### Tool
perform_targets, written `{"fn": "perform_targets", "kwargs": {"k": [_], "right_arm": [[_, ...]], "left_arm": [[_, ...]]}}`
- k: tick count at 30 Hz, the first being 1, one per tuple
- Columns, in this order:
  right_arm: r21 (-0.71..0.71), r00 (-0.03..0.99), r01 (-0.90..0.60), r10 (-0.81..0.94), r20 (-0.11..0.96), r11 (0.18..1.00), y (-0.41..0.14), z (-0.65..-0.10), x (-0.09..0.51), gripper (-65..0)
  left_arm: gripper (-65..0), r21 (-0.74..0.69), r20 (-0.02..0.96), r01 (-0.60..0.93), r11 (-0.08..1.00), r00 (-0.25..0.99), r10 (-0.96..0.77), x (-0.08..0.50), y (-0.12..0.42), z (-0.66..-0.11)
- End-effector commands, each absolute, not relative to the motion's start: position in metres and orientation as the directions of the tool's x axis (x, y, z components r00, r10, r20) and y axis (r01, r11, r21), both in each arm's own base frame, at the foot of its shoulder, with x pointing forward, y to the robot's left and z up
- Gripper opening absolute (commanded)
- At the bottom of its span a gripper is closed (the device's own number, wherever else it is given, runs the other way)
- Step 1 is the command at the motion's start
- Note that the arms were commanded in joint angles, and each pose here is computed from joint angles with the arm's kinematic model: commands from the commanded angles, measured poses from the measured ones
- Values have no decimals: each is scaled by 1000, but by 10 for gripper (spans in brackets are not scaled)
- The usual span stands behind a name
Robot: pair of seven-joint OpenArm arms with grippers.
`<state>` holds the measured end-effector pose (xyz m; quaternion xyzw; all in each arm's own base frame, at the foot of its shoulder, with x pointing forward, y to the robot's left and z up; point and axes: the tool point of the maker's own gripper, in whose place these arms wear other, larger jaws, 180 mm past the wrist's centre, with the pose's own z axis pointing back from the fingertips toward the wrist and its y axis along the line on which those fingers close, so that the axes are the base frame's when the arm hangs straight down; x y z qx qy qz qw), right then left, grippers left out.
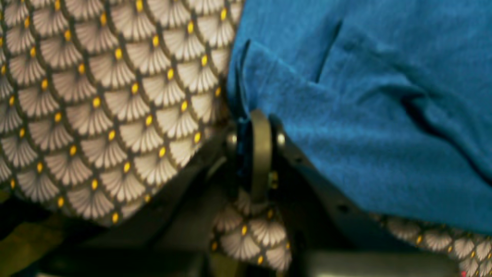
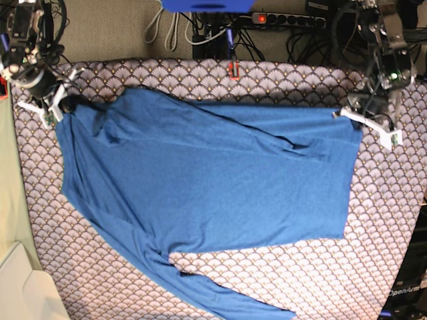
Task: Fold the T-shirt properly
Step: 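Pull the held collar edge back toward the arms, spreading the shirt flat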
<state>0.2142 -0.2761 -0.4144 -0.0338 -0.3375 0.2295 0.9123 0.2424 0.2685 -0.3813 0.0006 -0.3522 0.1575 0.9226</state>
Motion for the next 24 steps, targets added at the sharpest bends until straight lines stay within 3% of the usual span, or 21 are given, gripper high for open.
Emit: {"fn": "perform_targets", "kwargs": {"k": [1, 24], "right_arm": [[-249, 631, -394, 457, 627, 885, -279, -399, 223, -650], [-239, 648, -416, 471, 599, 877, -276, -404, 203, -650]], "left_arm": [[-648, -95, 678, -291, 952, 682, 276, 248, 275, -371], [-648, -30, 630, -339, 940, 724, 281, 212, 302, -384]]}}
